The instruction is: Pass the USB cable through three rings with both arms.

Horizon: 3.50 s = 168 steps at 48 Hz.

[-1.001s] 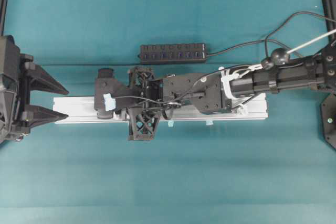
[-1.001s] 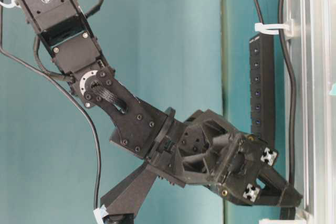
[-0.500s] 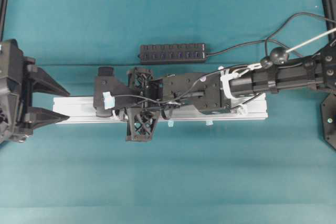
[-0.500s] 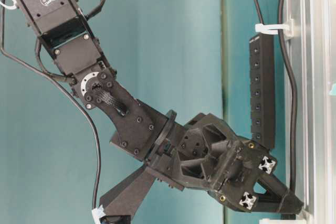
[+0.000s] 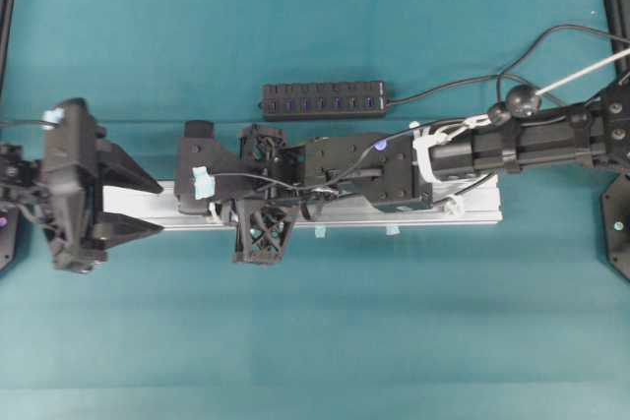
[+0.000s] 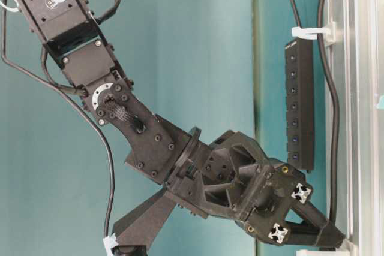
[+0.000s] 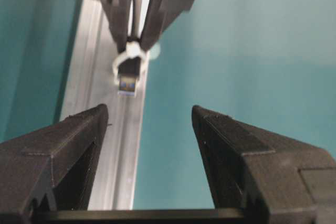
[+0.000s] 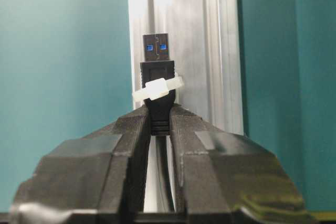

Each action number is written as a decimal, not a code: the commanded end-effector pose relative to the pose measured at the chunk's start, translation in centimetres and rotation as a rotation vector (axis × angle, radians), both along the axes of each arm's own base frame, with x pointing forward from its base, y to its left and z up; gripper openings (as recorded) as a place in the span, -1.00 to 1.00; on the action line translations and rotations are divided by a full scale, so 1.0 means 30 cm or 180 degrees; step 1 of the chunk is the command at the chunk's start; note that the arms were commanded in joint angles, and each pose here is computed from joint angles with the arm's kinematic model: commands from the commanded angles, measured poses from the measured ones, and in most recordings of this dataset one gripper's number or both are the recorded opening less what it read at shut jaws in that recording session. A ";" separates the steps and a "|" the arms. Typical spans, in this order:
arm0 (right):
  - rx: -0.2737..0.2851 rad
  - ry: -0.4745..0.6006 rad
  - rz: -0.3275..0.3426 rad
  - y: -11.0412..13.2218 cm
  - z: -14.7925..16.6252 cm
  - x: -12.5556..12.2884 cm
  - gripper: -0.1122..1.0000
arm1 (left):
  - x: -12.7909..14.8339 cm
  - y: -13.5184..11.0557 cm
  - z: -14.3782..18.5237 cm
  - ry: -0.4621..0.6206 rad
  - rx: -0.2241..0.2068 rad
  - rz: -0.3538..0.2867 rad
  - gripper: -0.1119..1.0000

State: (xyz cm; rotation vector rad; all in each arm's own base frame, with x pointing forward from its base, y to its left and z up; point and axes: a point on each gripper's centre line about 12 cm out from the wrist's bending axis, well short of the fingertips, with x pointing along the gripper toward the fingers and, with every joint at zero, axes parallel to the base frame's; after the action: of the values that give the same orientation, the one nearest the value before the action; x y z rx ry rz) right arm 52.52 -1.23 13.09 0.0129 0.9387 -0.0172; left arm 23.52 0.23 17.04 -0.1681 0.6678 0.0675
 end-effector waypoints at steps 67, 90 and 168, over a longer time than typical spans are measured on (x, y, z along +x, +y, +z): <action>0.0000 -0.0200 0.0008 0.005 0.043 0.020 -0.89 | 0.162 0.026 -0.145 0.0099 0.0049 0.0028 0.49; 0.0000 -0.0195 0.0008 0.005 0.042 0.019 -0.89 | 0.159 0.023 -0.142 0.0080 0.0091 -0.0016 -0.10; -0.0009 -0.0132 0.0041 0.020 0.106 -0.085 0.34 | 0.099 0.008 -0.121 0.0090 0.0199 -0.0149 -0.37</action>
State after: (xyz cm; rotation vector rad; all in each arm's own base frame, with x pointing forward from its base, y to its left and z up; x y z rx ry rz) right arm 49.93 -0.78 14.26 0.0094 0.9495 -0.0101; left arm 26.66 0.71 12.96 -0.0960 0.7072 0.0557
